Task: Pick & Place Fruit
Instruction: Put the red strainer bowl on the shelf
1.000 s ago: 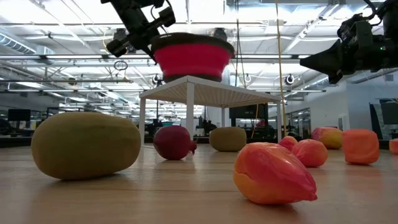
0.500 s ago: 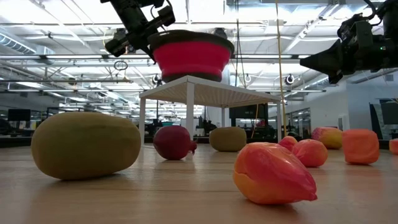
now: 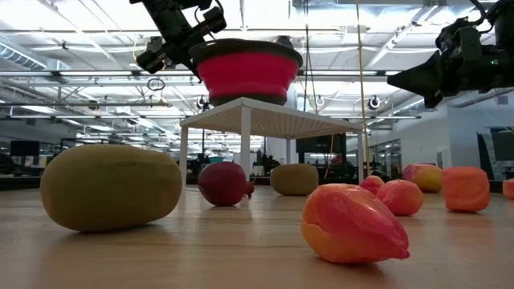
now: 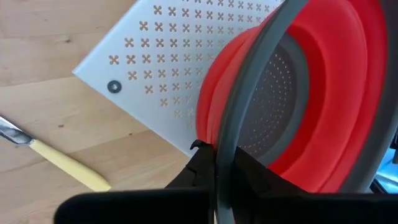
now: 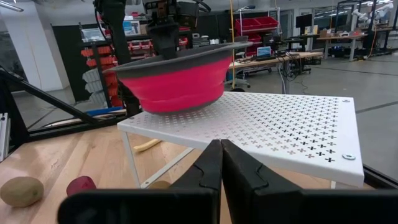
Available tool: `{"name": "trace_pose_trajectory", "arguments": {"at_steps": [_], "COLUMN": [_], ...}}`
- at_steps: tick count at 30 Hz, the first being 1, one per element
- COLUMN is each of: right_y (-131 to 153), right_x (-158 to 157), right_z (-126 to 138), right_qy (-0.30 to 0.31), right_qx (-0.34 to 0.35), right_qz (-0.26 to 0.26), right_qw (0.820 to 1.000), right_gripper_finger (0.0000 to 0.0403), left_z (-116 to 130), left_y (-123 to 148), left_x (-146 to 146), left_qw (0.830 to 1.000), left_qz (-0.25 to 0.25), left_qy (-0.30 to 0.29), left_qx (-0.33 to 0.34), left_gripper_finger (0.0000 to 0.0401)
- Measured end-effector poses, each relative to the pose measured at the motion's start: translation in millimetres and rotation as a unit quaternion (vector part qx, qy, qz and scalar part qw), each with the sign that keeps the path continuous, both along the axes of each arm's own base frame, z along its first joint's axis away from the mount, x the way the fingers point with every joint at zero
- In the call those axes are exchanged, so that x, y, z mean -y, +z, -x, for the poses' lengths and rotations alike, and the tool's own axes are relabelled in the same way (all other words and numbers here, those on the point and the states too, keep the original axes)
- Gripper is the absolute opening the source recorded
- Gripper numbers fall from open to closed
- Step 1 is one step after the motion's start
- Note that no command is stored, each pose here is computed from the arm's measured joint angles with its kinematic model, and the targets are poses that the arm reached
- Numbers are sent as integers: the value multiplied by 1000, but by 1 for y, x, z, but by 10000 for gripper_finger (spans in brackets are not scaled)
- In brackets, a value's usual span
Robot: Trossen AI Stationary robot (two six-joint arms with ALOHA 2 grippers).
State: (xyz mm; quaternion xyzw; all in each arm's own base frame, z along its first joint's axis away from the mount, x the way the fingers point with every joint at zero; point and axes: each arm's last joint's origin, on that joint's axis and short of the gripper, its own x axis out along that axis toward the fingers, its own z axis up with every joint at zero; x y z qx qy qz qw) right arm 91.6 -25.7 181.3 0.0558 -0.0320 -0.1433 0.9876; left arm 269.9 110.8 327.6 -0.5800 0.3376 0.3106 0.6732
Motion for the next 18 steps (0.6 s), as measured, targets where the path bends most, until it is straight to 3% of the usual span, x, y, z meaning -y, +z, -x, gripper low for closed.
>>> {"name": "trace_pose_trajectory", "arguments": {"at_steps": [18], "right_y": [0], "right_x": [0], "right_z": [0], "right_qy": [0], "right_qx": [0], "right_qz": [0], "right_qw": [1000], "right_gripper_finger": [0], "left_z": [0], "left_y": [0], "left_x": [0], "left_qw": [1000], "left_qz": [-11], "left_qy": [-2], "left_qx": [-3], "left_gripper_finger": [142]}}
